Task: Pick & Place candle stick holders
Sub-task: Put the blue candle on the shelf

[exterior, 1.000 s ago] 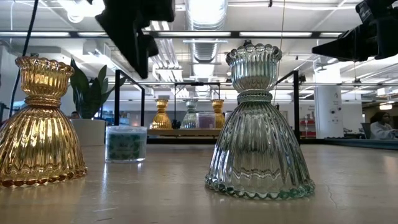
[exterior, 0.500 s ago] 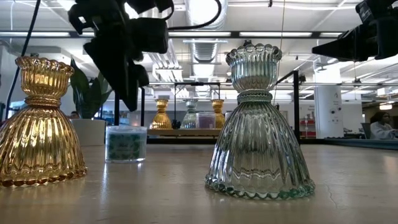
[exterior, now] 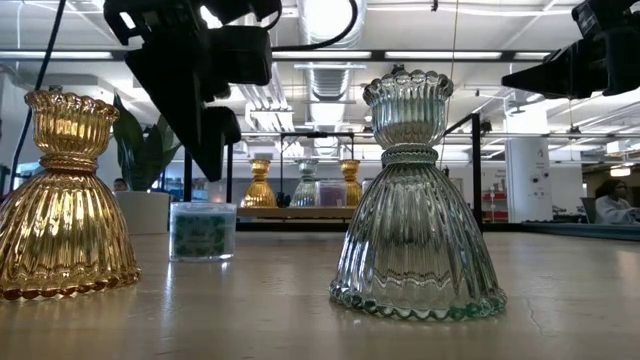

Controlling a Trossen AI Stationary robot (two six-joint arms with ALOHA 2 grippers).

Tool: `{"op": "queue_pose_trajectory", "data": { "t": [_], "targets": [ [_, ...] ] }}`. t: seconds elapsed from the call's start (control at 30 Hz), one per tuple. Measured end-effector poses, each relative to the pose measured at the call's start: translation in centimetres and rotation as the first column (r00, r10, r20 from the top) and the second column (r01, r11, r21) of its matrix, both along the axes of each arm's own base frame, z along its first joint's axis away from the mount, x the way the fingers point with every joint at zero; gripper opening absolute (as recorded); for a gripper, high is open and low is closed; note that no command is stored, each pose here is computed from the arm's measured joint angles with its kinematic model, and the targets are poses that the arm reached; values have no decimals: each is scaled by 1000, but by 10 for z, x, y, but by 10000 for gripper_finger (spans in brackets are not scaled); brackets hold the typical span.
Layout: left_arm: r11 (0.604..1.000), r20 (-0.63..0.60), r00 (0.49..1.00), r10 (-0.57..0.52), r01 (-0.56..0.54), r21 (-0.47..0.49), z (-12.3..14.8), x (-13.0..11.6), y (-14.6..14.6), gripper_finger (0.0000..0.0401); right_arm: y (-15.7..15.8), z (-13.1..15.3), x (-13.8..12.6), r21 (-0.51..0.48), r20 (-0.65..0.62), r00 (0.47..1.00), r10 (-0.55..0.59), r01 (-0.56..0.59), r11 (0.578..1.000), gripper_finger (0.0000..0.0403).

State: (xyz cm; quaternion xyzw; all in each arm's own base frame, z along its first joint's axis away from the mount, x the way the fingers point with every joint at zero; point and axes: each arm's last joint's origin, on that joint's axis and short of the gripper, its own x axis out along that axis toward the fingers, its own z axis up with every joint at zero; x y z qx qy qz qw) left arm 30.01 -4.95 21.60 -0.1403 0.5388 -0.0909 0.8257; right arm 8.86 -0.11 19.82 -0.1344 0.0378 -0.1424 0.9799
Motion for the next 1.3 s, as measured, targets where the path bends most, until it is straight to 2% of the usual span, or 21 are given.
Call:
{"op": "queue_pose_trajectory", "data": {
  "t": [0.13,0.27,0.6,1.03,1.3],
  "targets": [
    [1000,4,1000,-3,3,7,-2,0,1,333,0,0,0,0,0,1000,0,0,1000,8],
    [999,22,1000,-13,12,34,-6,2,1,351,0,0,0,0,0,1000,0,0,1000,8],
    [997,25,998,-49,48,60,-12,6,1,353,0,0,0,0,-1,1000,0,0,1000,8],
    [993,-85,992,-91,96,62,-45,14,-4,353,0,0,0,0,0,1000,0,0,1000,8],
    [996,-105,992,-70,76,55,-61,21,-5,353,0,0,0,0,0,1000,0,0,1000,8]
  ]
}}
